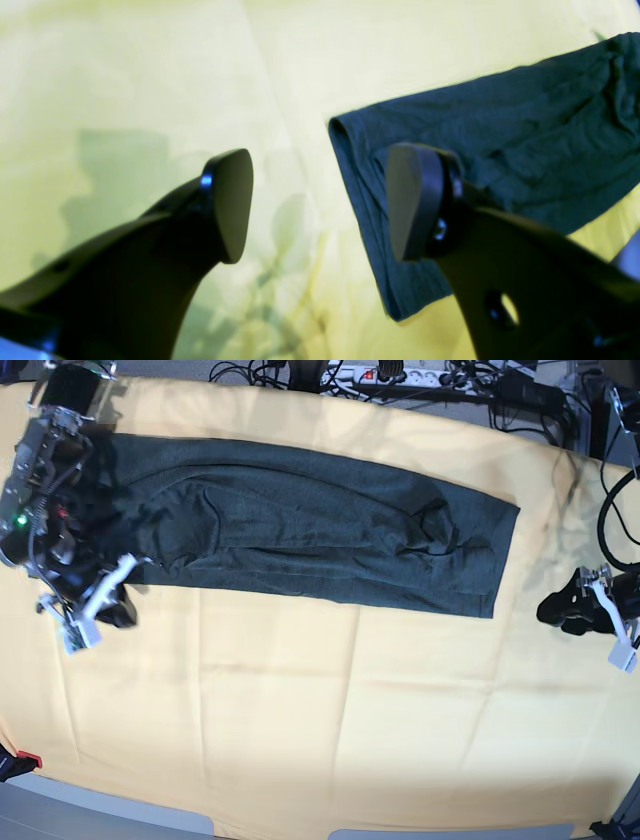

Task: Fold the T-shirt properly
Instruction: 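Move the left gripper to the strip's hem end and grasp it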

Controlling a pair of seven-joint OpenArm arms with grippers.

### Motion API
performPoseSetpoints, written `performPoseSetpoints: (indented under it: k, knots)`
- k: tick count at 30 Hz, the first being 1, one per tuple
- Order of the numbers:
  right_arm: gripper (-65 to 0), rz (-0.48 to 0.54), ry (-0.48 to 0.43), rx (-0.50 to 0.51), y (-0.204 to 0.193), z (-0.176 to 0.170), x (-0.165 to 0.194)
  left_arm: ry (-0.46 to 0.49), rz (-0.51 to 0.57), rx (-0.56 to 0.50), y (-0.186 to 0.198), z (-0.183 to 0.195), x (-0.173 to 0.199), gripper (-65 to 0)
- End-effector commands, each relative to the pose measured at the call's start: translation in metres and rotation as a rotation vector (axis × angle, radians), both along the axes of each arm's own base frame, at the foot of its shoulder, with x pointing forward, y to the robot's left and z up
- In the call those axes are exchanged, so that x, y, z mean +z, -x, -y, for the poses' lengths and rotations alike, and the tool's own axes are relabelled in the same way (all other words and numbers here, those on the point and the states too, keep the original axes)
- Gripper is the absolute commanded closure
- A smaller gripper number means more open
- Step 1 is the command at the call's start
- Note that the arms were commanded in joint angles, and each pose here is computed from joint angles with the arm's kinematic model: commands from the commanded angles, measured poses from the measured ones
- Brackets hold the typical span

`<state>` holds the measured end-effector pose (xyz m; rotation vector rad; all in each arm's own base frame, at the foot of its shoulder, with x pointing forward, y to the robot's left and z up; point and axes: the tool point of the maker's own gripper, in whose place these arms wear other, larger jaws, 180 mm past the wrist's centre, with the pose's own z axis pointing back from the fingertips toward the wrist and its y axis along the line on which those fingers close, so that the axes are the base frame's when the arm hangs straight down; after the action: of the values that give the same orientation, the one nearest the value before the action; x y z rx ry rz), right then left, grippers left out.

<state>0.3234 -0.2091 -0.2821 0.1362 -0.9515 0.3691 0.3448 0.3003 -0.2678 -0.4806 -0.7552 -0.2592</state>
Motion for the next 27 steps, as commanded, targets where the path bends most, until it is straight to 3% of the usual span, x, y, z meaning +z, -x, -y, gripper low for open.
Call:
performPoseSetpoints:
  k: [1,12,19,27]
  knots:
    - [0.0,0.02,0.019,-0.006,0.002,0.009,0.008,-0.016,0.046,0.031,-0.006,-0.012,0.018,-43.0]
    - [0.0,-0.193,0.207,-0.043,0.063,0.054,-0.045,-0.061,0.05,0.136,-0.004,-0.041,0.021,-43.0]
    - [0.0,-0.224,0.235,-0.094,0.075,0.064,-0.056,-0.072,0.034,0.151,-0.003,-0.044,0.017,-43.0]
    - [0.0,-0.223,0.215,-0.102,0.08,0.062,-0.059,-0.067,-0.045,0.188,0.019,-0.046,-0.016,-43.1]
